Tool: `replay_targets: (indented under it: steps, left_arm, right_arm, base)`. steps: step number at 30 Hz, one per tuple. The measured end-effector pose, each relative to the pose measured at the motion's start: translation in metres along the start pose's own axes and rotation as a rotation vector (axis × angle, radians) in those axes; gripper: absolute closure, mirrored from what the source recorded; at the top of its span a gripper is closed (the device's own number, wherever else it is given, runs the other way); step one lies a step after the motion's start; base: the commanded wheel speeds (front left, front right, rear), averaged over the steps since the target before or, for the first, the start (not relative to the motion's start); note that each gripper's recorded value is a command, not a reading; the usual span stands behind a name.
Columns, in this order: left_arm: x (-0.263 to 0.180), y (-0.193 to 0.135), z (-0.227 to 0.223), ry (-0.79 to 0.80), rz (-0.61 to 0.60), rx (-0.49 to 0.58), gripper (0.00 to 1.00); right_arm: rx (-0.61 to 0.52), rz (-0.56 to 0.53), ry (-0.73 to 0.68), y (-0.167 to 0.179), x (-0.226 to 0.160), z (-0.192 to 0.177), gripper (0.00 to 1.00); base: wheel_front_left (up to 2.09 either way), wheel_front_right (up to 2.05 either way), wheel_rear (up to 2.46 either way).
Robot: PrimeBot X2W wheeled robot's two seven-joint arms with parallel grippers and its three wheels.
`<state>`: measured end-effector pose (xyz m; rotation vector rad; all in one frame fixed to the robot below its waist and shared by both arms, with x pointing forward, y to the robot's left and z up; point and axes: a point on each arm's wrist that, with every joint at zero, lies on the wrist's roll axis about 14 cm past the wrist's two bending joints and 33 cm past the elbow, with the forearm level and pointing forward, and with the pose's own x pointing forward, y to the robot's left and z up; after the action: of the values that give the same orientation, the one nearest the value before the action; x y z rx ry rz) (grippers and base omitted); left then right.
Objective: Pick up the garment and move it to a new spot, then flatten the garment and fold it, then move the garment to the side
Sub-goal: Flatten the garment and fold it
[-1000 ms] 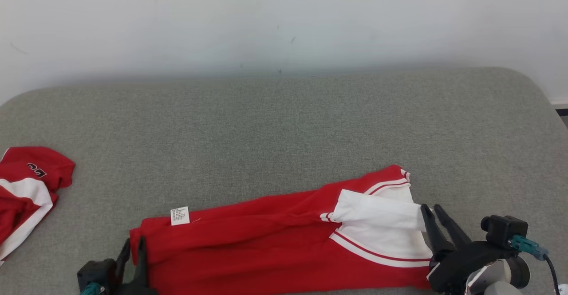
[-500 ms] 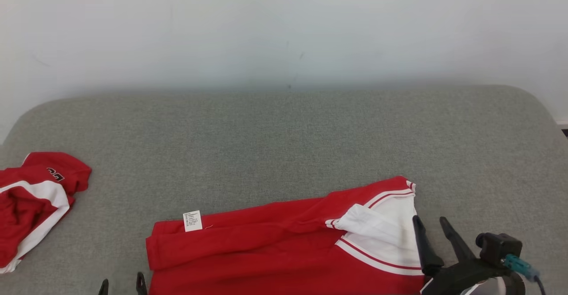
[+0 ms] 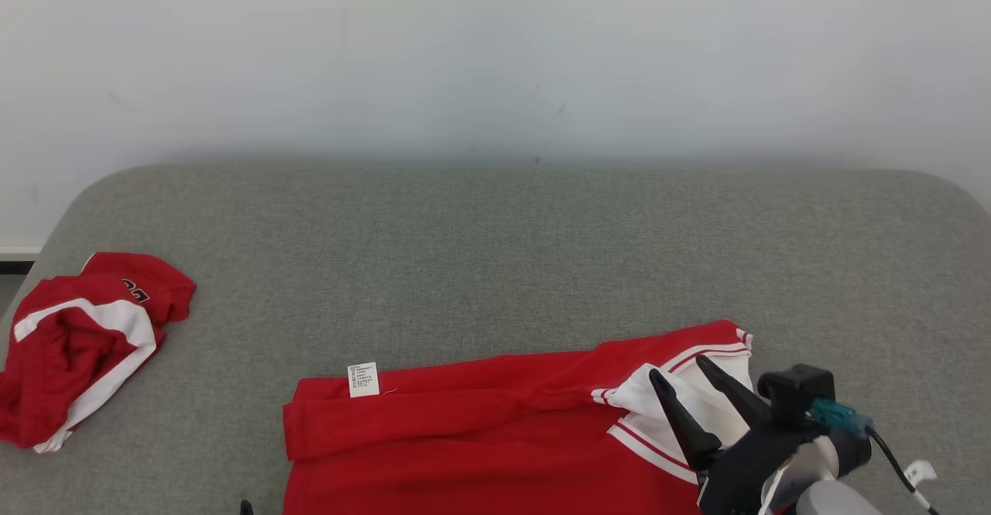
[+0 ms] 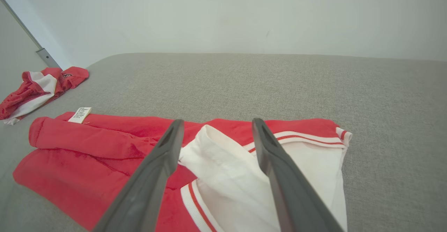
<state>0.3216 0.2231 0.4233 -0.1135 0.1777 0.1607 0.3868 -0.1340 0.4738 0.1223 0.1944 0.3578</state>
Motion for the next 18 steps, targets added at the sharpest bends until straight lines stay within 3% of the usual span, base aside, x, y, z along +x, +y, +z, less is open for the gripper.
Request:
replay_targets:
  steps: [6,15,17,18]
  left_arm:
    - [-0.004,0.001,-0.005,0.013,0.016,-0.018,0.00]
    - [-0.005,0.005,-0.009,0.027,0.040,-0.039,0.00]
    - [-0.004,0.005,-0.010,0.032,0.040,-0.039,0.00]
    - [-0.004,0.004,-0.011,0.034,0.040,-0.039,0.00]
  right_arm:
    - [-0.100,0.094,0.095,0.011,0.011,-0.002,0.00]
    - [-0.098,0.131,0.202,0.015,0.010,-0.026,0.00]
    - [-0.098,0.132,0.220,0.015,0.010,-0.031,0.09]
    - [-0.100,0.132,0.230,0.015,0.010,-0.034,0.19]
  base:
    - [0.00,0.00,0.00]
    - [0.00,0.00,0.00]
    - [0.00,0.00,0.00]
    - [0.00,0.00,0.00]
